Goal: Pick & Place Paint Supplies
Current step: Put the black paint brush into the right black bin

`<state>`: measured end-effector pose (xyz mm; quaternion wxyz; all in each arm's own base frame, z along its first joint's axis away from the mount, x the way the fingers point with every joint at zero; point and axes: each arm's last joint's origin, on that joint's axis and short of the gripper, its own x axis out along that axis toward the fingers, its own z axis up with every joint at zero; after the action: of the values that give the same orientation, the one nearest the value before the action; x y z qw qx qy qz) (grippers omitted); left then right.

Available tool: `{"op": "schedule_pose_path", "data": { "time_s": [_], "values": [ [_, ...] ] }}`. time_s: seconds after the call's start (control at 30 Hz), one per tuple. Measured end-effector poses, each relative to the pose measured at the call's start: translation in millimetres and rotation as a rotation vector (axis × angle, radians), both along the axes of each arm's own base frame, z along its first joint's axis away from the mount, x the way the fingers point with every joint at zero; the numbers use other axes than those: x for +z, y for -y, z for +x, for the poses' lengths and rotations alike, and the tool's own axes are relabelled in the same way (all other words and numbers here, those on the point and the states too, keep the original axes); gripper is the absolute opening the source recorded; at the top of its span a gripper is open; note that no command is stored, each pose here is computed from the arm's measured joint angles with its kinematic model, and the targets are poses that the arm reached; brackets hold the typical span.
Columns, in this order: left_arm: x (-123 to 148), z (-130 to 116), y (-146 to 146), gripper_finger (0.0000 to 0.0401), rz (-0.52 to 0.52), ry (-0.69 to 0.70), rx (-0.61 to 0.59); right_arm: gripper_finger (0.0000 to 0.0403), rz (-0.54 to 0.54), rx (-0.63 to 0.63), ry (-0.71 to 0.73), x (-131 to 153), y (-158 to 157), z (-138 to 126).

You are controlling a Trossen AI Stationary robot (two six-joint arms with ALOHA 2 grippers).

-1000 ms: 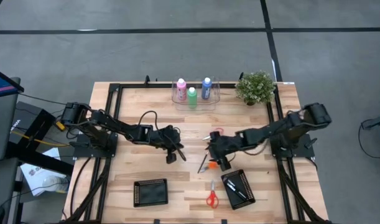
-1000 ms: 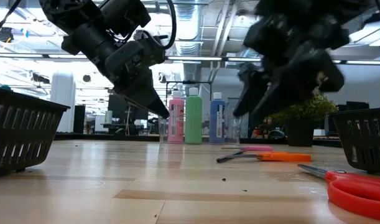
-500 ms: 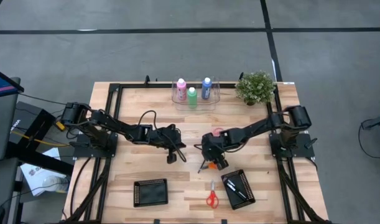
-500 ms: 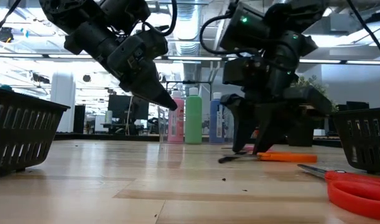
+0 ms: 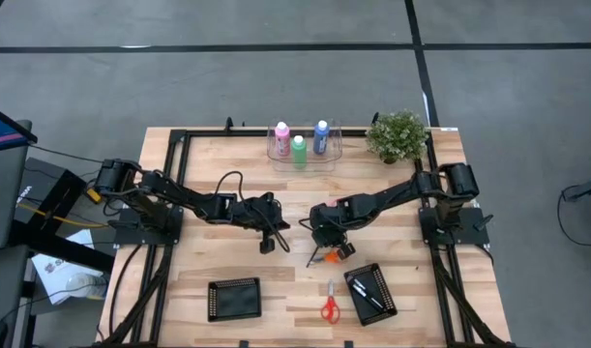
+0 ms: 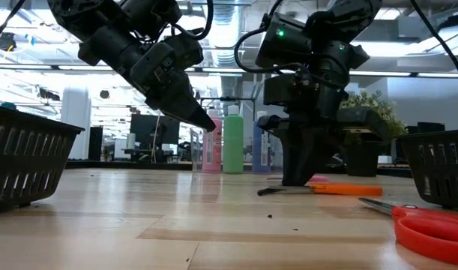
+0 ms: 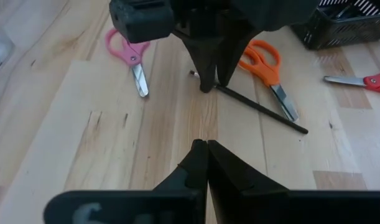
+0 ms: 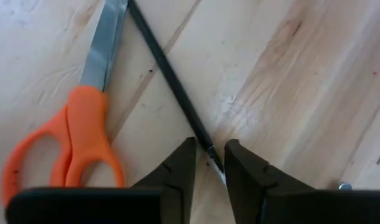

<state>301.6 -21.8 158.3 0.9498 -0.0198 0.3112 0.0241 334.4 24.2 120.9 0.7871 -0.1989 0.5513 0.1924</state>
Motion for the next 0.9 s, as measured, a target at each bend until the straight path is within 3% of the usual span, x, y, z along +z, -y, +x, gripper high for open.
{"op": "schedule_pose_path", "data": {
  "time_s": [0.33,0.73,0.9],
  "values": [
    [0,0,0,0.0000,0.000,0.003,0.000,0.0007,-0.015,0.061,-0.074,-8,-4,4],
    [1,0,0,0.0000,0.016,0.006,-0.009,0.0001,-0.028,0.044,-0.068,-4,-11,7],
    [1,0,0,0.0000,0.017,0.006,-0.007,0.0001,-0.021,0.036,0.006,7,-18,9]
  ]
}}
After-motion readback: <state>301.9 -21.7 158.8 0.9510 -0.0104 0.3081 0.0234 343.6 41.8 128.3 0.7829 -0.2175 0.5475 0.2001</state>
